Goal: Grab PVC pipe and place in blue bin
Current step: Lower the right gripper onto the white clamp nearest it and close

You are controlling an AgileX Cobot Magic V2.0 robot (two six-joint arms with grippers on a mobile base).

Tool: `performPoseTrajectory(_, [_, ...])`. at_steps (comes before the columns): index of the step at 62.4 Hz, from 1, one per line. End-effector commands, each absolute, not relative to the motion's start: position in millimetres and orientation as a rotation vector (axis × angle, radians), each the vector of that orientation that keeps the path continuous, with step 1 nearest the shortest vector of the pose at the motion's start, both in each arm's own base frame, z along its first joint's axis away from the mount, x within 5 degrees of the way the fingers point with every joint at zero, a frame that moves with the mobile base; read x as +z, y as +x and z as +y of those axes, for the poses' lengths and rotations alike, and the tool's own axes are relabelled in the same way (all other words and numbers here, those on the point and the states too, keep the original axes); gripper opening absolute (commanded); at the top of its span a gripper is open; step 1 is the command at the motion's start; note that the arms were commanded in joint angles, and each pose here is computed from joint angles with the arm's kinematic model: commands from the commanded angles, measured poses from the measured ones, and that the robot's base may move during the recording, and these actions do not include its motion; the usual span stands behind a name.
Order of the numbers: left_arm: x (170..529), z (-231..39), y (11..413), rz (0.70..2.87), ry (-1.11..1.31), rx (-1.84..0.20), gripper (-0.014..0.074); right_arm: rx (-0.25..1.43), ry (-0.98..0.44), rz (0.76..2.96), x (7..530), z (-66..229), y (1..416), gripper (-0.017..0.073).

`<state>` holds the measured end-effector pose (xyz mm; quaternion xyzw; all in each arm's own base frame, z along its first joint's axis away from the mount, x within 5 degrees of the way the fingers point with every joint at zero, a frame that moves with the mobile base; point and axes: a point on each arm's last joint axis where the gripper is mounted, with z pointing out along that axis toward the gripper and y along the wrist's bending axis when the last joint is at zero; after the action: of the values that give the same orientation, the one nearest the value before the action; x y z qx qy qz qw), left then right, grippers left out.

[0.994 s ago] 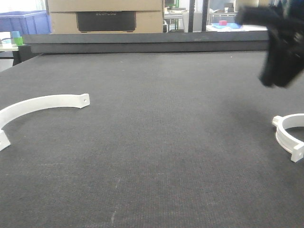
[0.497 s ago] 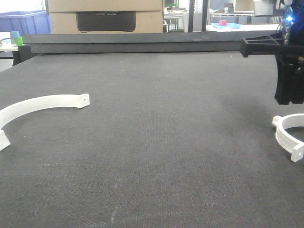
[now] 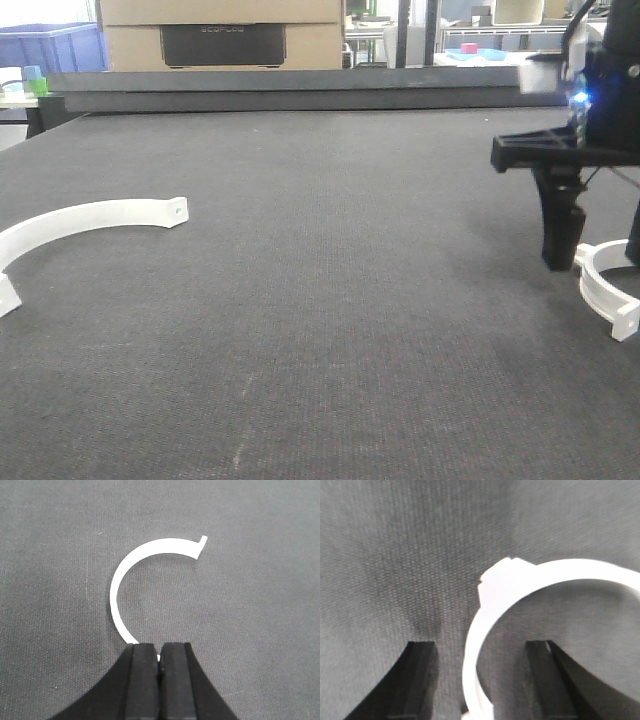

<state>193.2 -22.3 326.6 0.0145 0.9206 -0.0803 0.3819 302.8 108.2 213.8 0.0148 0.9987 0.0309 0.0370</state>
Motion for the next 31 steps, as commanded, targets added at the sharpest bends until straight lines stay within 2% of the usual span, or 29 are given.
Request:
performPoseTrajectory(1, [329.5, -23.0, 194.7, 2.327, 0.04, -0.205, -0.0111, 0.105, 0.058, 3.087, 207.3, 111.6, 305.4, 0.0277])
performPoseTrajectory(14, [329.5, -23.0, 194.7, 2.327, 0.04, -0.205, -0.0111, 0.103, 0.07, 3.124, 197.0, 113.3, 307.1, 0.0274])
performPoseTrajectory(18, [329.5, -23.0, 194.7, 2.327, 0.04, -0.205, -0.0111, 0.103, 0.07, 3.124, 197.0, 113.3, 307.1, 0.0246])
performPoseTrajectory(23, [329.5, -23.0, 194.7, 2.327, 0.04, -0.205, -0.0111, 0.103, 0.07, 3.124, 197.0, 113.3, 307.1, 0.016])
performPoseTrajectory(31, [329.5, -23.0, 194.7, 2.327, 0.04, -0.205, -0.0111, 0.103, 0.07, 3.124, 197.0, 113.3, 307.1, -0.0079])
